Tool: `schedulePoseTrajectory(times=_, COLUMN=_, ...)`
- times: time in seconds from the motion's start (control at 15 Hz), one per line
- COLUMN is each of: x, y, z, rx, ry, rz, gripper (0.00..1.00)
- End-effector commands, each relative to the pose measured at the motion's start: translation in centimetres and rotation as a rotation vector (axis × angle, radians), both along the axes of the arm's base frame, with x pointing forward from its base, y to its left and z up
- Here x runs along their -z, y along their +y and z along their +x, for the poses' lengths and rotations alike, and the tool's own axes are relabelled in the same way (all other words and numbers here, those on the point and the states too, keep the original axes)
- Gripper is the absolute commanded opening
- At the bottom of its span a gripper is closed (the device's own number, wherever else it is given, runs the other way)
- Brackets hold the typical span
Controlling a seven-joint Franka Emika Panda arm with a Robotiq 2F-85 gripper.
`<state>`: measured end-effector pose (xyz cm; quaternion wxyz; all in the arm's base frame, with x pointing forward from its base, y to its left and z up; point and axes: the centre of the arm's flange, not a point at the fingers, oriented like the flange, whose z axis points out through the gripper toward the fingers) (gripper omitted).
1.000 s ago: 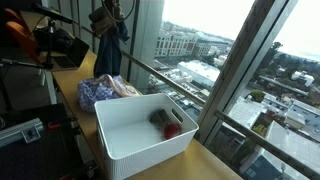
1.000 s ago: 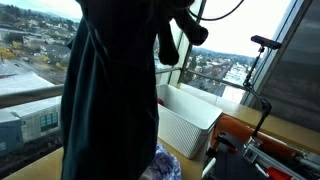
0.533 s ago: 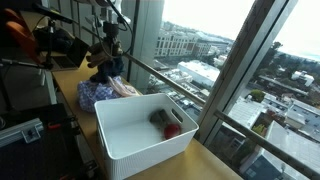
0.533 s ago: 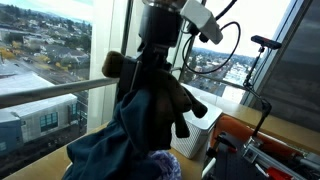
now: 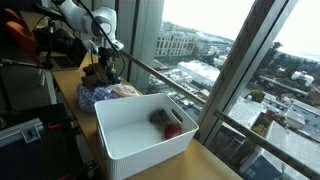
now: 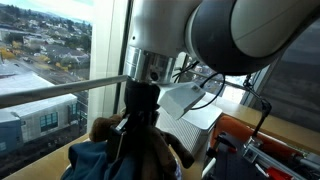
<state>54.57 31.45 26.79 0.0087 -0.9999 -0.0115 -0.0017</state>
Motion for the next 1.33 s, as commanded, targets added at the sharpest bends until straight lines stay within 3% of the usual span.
schedulePoseTrajectory(times=0.0, x=3.4, y=1.3, z=2.5, rx=0.001, ry=-0.056, rz=-0.037, gripper=0.00)
schedulePoseTrajectory(times=0.27, x=6.3, y=-0.5, z=4.1, rx=0.022, ry=-0.052, rz=-0.072, gripper=0.00)
schedulePoseTrajectory(times=0.33, x=6.1, y=-1.4, z=4.6, rx=0.034, ry=-0.048, rz=-0.075, gripper=0.25)
schedulePoseTrajectory(times=0.4, x=5.8, y=-2.0, z=5.1, rx=0.048, ry=-0.048, rz=-0.078, gripper=0.26)
schedulePoseTrajectory(times=0.6, x=2.6, y=-4.2, z=6.2, rx=0.081, ry=-0.069, rz=-0.073, gripper=0.46)
schedulePoseTrajectory(times=1.07, x=-9.7, y=-9.3, z=7.2, rx=0.138, ry=-0.176, rz=-0.052, gripper=0.97)
schedulePoseTrajectory(times=1.27, x=-11.8, y=-13.4, z=8.3, rx=0.174, ry=-0.200, rz=-0.059, gripper=1.00)
